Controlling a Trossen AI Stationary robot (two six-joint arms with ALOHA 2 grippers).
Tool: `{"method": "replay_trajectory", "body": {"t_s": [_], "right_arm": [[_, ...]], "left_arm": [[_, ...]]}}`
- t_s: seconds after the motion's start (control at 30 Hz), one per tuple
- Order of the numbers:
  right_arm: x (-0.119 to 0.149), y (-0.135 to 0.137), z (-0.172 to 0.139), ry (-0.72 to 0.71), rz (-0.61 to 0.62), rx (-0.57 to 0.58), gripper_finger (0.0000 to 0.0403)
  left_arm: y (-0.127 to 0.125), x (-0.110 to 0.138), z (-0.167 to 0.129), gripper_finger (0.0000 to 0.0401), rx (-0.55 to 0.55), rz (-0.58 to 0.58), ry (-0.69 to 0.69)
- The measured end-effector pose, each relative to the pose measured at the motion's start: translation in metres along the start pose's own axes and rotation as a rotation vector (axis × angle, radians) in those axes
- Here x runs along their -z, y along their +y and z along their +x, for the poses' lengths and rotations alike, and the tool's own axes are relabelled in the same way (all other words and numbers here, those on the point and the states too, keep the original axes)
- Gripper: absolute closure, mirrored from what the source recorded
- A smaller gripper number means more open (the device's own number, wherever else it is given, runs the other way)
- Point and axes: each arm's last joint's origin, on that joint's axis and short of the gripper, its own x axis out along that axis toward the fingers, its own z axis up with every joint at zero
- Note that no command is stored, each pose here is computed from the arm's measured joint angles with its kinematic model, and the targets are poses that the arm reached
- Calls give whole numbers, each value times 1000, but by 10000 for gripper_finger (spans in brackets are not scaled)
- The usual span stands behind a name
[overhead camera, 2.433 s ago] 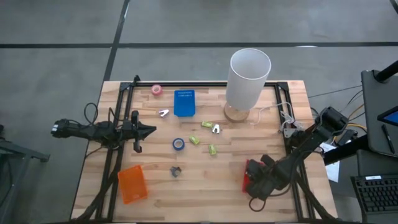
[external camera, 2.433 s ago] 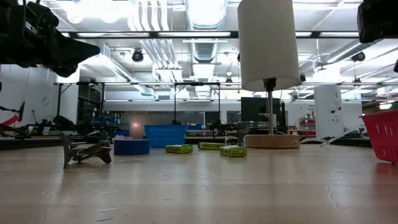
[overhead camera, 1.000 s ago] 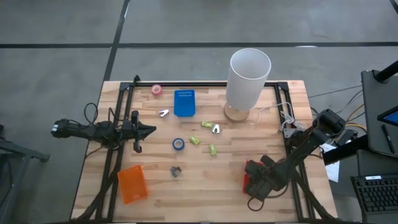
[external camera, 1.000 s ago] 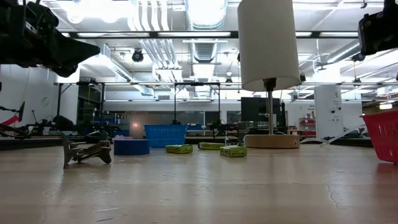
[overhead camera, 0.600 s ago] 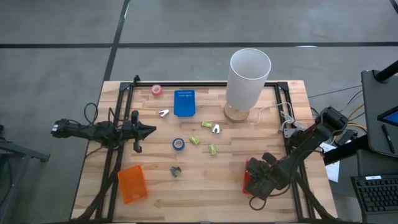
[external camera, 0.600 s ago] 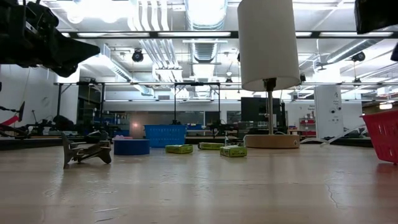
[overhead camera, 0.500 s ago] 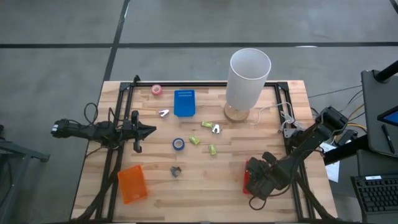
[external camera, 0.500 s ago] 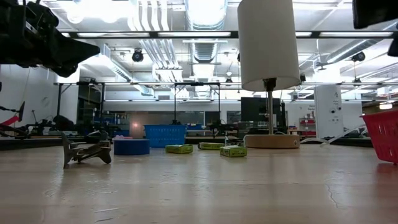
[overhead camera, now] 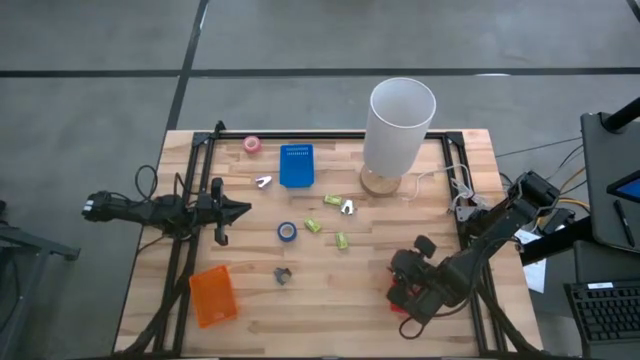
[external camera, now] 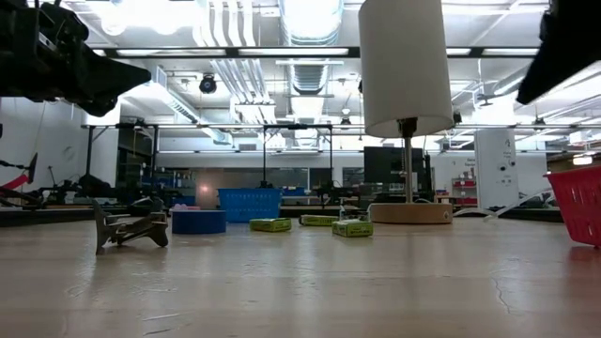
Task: Pick and place Stapler, Stapler remover, tape
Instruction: Put the blue tape into the red bin
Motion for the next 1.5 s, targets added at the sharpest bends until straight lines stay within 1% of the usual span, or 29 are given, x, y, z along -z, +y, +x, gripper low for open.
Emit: {"method": "replay_trajectory", "body": {"t_s": [0.1,0.3,0.6,0.73,0.87,1.03,1.17,1.5], "right_arm": [[-3,3,1,-39,6,-17,280],[-9,6,9,-64,-15,-59,276],[-18,3,17,-66,-36,-37,275],[-26,-1,23,-66,-4,-13,278],[-38,-7,32,-66,96,16,282],[-54,-10,42,-92,175,3,287],[-64,-11,48,-117,174,-12,292],[-80,-21,60,-130,160,22,308]], "left_arm": [[0,0,0,375,0,0,0],[0,0,0,375,0,0,0],[0,0,0,375,0,0,0],[0,0,0,375,0,0,0],[0,0,0,375,0,0,0],[0,0,0,375,0,0,0],[0,0,0,375,0,0,0],[0,0,0,375,0,0,0]]}}
